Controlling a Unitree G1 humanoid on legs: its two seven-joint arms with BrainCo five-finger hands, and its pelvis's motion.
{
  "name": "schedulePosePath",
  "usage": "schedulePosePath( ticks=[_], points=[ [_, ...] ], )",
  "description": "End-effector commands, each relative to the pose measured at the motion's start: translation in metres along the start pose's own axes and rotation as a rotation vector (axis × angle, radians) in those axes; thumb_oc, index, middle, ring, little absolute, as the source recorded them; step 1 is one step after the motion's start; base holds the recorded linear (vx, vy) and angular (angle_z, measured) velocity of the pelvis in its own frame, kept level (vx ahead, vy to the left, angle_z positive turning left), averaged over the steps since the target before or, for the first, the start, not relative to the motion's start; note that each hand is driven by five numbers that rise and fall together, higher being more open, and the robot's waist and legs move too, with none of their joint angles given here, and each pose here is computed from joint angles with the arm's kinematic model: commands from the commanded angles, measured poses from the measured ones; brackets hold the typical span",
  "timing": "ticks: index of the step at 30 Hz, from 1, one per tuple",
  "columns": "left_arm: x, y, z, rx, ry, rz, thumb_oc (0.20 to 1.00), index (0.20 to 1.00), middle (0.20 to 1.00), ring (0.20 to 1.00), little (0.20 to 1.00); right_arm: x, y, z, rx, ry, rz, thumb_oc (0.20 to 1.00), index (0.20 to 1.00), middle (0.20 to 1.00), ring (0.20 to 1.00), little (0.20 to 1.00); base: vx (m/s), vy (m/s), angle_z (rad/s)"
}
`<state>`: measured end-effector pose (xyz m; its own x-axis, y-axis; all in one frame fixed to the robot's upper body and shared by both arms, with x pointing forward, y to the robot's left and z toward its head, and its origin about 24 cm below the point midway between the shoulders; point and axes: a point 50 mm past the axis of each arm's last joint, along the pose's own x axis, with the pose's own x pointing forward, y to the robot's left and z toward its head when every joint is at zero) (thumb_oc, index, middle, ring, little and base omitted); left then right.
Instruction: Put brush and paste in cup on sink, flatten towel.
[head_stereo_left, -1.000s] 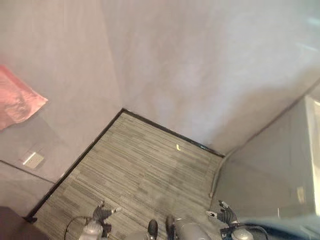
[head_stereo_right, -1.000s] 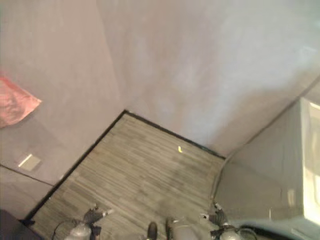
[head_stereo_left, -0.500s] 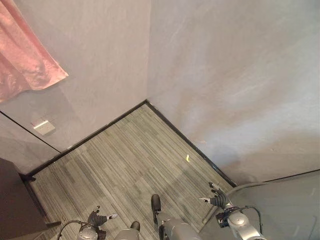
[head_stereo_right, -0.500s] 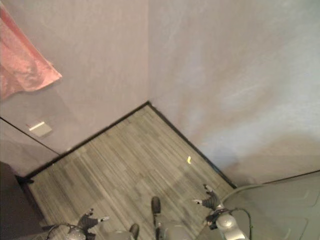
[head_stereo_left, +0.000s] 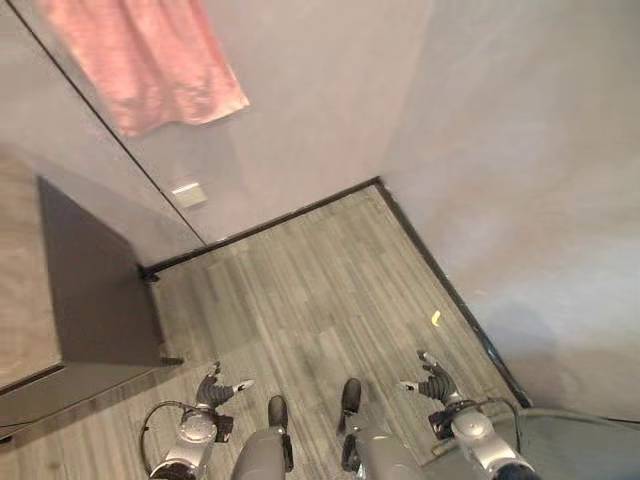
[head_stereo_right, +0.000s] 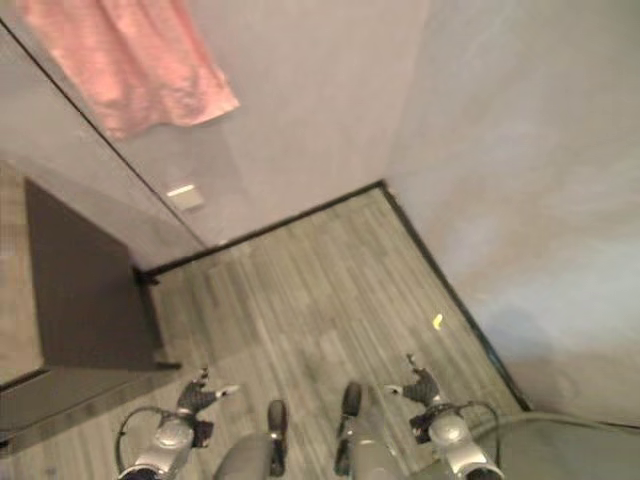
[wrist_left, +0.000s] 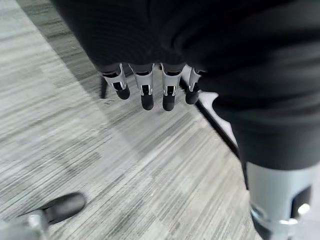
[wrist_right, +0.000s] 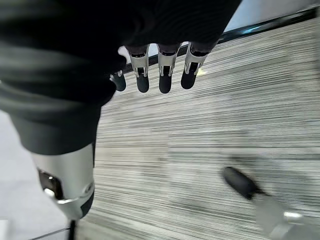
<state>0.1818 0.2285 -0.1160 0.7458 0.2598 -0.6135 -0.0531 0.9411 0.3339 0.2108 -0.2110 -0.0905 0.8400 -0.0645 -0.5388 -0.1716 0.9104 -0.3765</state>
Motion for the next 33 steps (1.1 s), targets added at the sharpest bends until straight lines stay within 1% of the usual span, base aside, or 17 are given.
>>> schedulePosePath(
  ticks=[1,4,8,13,16,19,23,29,32,33],
  points=[
    [-0.002,0.013,0.011,0.058,-0.092,0.005,1.000,1.000,1.000,1.000,1.000,-0.006,-0.001,-0.006,0.074,-0.004,-0.025,1.000,1.000,1.000,1.000,1.000,0.28,0.329,0.04],
    [-0.006,0.015,0.019,0.087,-0.150,-0.030,1.000,1.000,1.000,1.000,1.000,-0.010,-0.002,-0.008,0.122,-0.006,-0.034,1.000,1.000,1.000,1.000,1.000,0.38,0.371,0.57],
    [-0.003,0.013,0.022,0.124,-0.157,-0.047,1.000,1.000,1.000,1.000,1.000,-0.012,-0.001,-0.005,0.163,-0.026,-0.039,1.000,1.000,1.000,1.000,1.000,0.30,0.098,1.24],
    [0.001,0.007,0.027,0.123,-0.156,-0.057,1.000,1.000,1.000,1.000,1.000,-0.011,0.003,-0.001,0.171,-0.045,-0.033,1.000,1.000,1.000,1.000,1.000,0.40,0.007,0.27],
    [0.002,0.003,0.029,0.136,-0.159,-0.072,1.000,1.000,1.000,1.000,1.000,-0.012,0.005,-0.002,0.144,-0.034,-0.025,1.000,1.000,1.000,1.000,1.000,0.45,-0.058,0.77],
    [0.001,-0.004,0.019,0.156,-0.119,-0.105,1.000,1.000,1.000,1.000,1.000,-0.021,0.001,-0.019,0.133,0.016,-0.029,1.000,1.000,1.000,1.000,1.000,0.48,-0.172,0.95],
    [-0.001,-0.009,0.010,0.167,-0.072,-0.123,1.000,1.000,1.000,1.000,1.000,-0.024,-0.003,-0.026,0.087,0.034,-0.021,1.000,1.000,1.000,1.000,1.000,0.41,-0.193,0.61],
    [0.007,-0.005,0.029,0.166,-0.120,-0.091,1.000,1.000,1.000,1.000,1.000,-0.012,-0.012,-0.006,0.011,-0.027,-0.049,1.000,1.000,1.000,1.000,1.000,0.32,-0.110,0.12],
    [0.006,-0.002,0.024,0.164,-0.103,-0.068,1.000,1.000,1.000,1.000,1.000,-0.010,-0.010,-0.003,-0.008,-0.032,-0.045,1.000,1.000,1.000,1.000,1.000,0.33,0.128,-0.11],
    [0.005,-0.001,0.015,0.160,-0.072,-0.061,1.000,1.000,1.000,1.000,1.000,-0.009,-0.007,-0.001,-0.044,-0.041,-0.028,1.000,1.000,1.000,1.000,1.000,0.32,0.204,-0.48]
  ],
)
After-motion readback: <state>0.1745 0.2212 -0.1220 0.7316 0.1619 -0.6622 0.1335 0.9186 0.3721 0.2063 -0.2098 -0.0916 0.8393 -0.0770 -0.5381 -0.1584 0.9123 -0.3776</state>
